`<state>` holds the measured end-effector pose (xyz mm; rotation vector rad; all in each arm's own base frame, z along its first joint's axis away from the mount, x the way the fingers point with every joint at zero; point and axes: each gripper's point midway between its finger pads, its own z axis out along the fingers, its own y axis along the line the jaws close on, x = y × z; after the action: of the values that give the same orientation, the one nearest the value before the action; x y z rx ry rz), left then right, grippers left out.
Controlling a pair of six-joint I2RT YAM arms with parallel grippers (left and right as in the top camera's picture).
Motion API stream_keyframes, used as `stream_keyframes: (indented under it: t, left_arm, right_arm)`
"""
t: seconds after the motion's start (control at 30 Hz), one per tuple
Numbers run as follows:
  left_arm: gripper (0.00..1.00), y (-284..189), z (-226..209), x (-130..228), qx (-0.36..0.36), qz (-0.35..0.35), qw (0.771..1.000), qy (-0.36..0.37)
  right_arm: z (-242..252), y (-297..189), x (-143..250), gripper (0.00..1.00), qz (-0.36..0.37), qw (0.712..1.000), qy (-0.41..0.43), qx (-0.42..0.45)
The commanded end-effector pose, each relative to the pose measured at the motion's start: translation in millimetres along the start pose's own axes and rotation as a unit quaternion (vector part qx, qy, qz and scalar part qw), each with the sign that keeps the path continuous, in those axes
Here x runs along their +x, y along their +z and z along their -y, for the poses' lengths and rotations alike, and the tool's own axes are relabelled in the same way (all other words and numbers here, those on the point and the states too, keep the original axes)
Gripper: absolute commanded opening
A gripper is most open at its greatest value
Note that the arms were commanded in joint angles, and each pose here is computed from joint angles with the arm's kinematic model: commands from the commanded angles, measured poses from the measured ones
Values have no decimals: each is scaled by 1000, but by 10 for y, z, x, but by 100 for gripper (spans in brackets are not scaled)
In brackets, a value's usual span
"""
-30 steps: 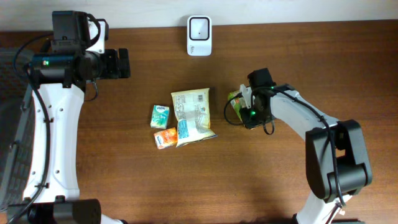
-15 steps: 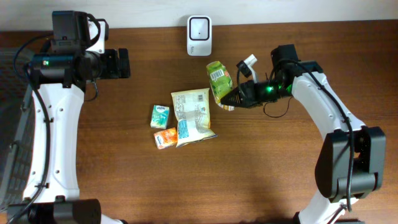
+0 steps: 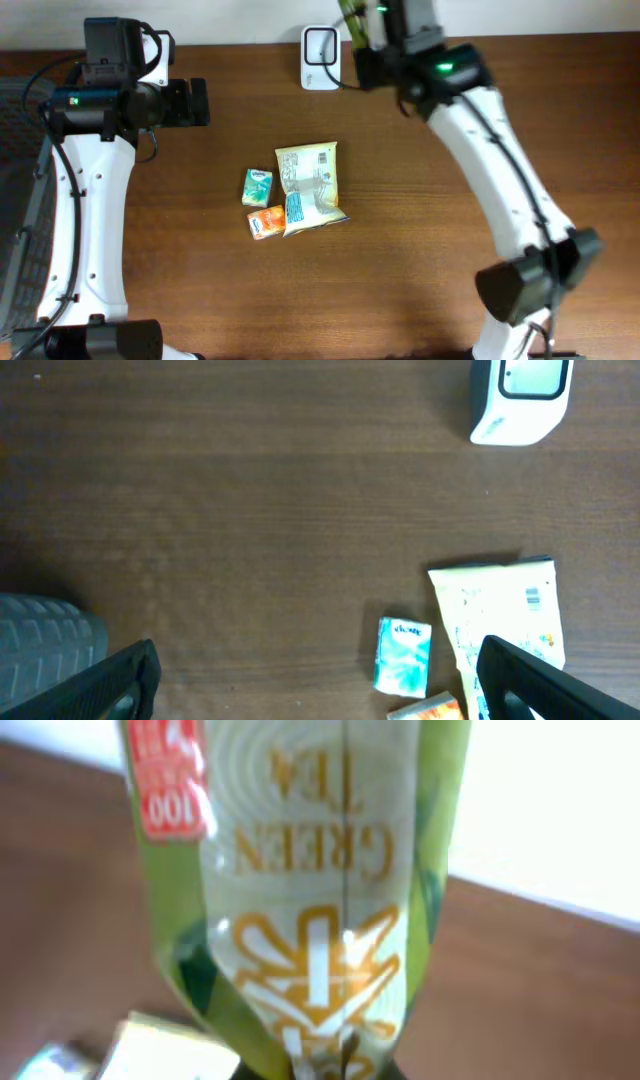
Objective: Scan the item barcode
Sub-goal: 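Hold the carton's barcode up to the white scanner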
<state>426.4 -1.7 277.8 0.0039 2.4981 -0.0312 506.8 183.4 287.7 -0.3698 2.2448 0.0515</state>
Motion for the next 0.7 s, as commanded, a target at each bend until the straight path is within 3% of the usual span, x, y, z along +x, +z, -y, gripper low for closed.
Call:
stream_keyframes:
  t: [0.0,0.17,0.23,0.43,0.67]
  left_arm:
    - [99,-109,1,-66,4,16,1000,6]
    - [99,-109,1,-66,4,16,1000,6]
    - [99,-109,1,-66,4,16,1000,6]
    - [99,-110,1,-66,4,16,1000,6]
    - [99,-109,1,-66,4,16,1000,6]
  right_arm:
    - [61,595,-179,4,32,970,-176,165]
    - [34,1547,-26,4,28,904,-347,250]
    - [144,1776,53,4,23,879,-371,299]
    - [452,1984,176,4,19,879,-352,320]
    - [340,2056,104,4,53,888,-355,286]
